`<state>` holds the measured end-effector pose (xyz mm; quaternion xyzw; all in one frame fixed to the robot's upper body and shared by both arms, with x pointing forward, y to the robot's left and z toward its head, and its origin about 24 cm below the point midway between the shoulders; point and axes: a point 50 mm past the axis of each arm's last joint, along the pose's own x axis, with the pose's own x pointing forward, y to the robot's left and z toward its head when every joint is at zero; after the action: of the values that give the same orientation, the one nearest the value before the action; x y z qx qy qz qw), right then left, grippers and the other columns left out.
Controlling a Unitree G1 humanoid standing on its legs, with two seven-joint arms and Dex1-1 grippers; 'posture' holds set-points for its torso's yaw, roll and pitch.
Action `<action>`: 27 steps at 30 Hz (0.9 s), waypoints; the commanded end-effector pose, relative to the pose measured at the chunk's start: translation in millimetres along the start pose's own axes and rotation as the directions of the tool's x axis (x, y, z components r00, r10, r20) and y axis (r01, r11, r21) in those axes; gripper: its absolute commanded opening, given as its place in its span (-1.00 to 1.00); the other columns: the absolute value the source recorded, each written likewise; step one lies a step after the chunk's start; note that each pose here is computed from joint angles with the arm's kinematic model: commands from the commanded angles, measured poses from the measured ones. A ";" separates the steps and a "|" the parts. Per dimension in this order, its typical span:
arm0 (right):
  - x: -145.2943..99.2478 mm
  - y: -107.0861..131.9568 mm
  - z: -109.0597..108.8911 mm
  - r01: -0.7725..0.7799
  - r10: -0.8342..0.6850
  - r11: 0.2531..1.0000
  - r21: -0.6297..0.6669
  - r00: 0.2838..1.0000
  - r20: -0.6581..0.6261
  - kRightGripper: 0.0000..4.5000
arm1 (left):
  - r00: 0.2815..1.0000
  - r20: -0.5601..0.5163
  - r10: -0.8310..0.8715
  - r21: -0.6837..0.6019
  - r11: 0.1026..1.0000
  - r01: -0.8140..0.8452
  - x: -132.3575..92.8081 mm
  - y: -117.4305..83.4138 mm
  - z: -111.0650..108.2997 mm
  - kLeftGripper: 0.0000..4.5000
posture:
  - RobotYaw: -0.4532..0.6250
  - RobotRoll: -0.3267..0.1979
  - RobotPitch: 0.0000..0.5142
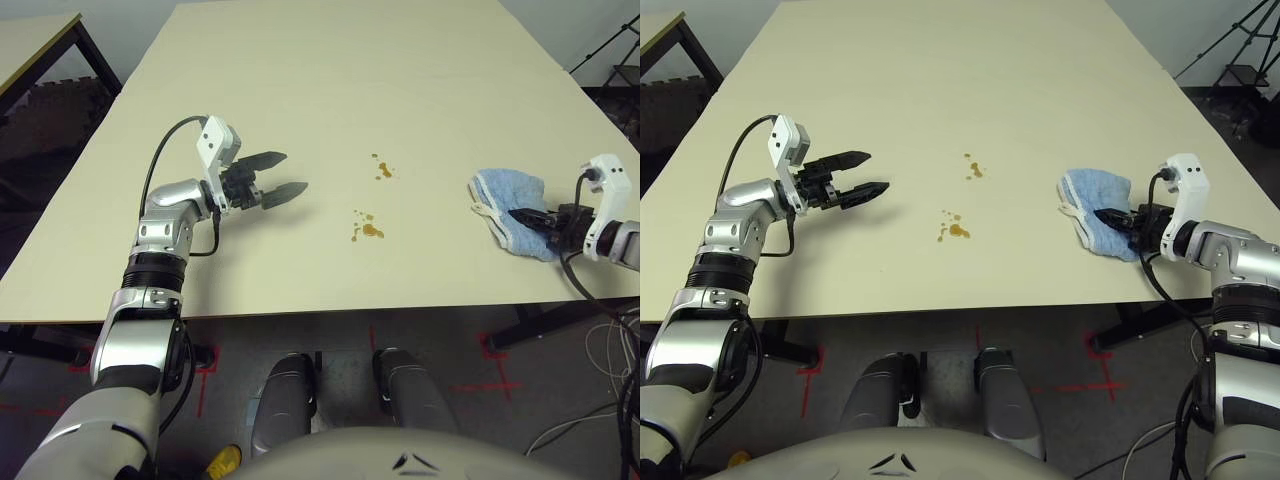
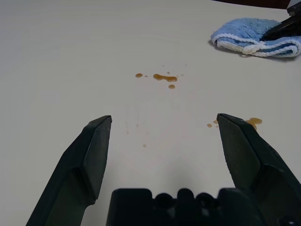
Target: Wipe the water off the table with a rag.
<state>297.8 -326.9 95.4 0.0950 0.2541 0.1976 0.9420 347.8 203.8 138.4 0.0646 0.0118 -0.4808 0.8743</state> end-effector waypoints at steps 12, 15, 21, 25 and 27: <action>28.6 43.8 -8.4 -0.045 0.046 0.997 0.058 0.999 -0.003 -0.95 | 1.000 -0.019 0.007 0.016 1.000 -0.006 -2.2 3.8 -0.1 1.00 | -0.43 0.25 -0.57; 36.7 60.1 -11.7 -0.073 0.073 0.995 0.070 0.997 -0.002 -0.95 | 1.000 -0.021 0.010 0.017 1.000 -0.009 -4.1 5.1 0.3 1.00 | -0.43 0.25 -0.53; 50.1 94.3 -19.1 -0.137 0.138 0.986 0.100 0.990 -0.005 -0.95 | 0.999 -0.028 0.021 0.022 1.000 -0.020 -10.2 8.1 1.6 1.00 | -0.42 0.25 -0.52; 57.8 118.6 -26.4 -0.191 0.195 0.974 0.121 0.981 -0.023 -0.95 | 0.999 -0.033 0.028 0.025 0.999 -0.027 -13.1 9.1 2.0 1.00 | -0.41 0.25 -0.50; 61.9 129.7 -30.0 -0.213 0.219 0.968 0.132 0.975 -0.030 -0.95 | 0.999 -0.035 0.030 0.026 0.999 -0.029 -14.2 9.4 2.1 1.00 | -0.40 0.25 -0.50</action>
<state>294.8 -196.1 86.6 0.1707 0.2493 0.2647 0.9158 347.7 217.3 139.0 0.0768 0.0204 -0.4669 0.8808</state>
